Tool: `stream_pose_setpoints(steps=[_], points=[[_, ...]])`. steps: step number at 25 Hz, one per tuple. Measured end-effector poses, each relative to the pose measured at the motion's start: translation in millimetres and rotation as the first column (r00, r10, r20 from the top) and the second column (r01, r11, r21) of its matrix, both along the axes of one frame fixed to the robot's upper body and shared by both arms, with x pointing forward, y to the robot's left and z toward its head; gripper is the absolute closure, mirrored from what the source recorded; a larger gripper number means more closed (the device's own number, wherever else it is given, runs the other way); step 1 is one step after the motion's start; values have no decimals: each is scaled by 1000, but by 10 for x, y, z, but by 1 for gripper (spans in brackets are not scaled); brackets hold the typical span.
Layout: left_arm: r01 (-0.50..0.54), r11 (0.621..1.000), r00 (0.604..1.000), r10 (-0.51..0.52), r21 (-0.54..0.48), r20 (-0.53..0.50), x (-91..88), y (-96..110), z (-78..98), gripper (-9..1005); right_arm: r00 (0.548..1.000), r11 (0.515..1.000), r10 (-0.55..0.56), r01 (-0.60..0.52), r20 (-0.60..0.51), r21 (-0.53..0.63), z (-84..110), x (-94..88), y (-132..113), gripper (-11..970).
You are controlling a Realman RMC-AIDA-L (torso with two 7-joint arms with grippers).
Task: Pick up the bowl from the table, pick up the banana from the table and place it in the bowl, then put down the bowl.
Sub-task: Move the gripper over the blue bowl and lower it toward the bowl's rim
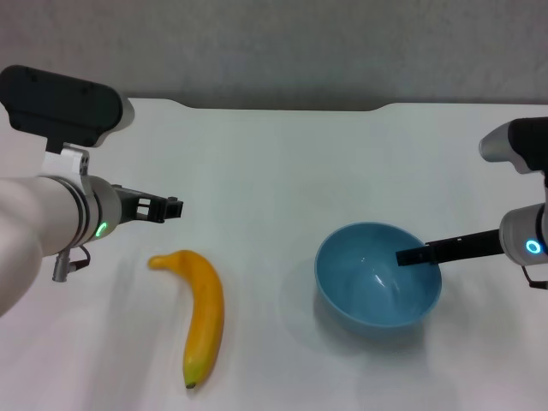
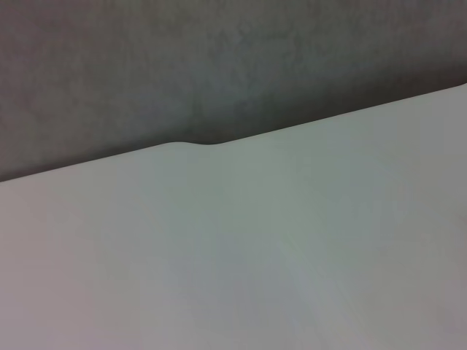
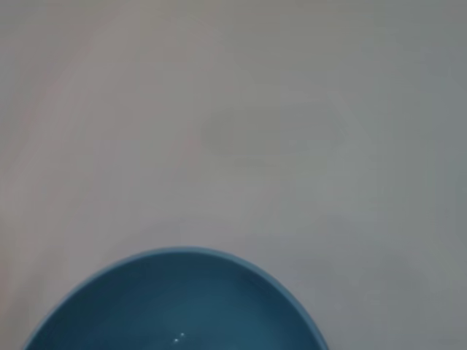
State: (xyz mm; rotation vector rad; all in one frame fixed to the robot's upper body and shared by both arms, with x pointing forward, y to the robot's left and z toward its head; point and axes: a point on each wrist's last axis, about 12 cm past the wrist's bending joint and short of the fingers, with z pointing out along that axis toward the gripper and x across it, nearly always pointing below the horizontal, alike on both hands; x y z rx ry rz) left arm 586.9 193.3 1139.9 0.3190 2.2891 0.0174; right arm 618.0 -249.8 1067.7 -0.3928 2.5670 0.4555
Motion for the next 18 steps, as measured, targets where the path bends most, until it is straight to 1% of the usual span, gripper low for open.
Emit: stream_pose_setpoints(steps=[9, 15, 18], points=[[15, 1000, 1000, -15, -8, 19, 25, -42, 34, 115, 1000, 1000, 24, -24, -9, -16, -58, -17, 89, 107], [10, 1000, 1000, -10, -2, 6, 34, -25, -22, 114, 999, 999, 27, -27, -18, -30, -99, -13, 109, 109], [20, 1000, 1000, -20, -1, 2, 36, -62, -38, 114, 999, 999, 29, -30, -24, -37, -122, -15, 115, 111]])
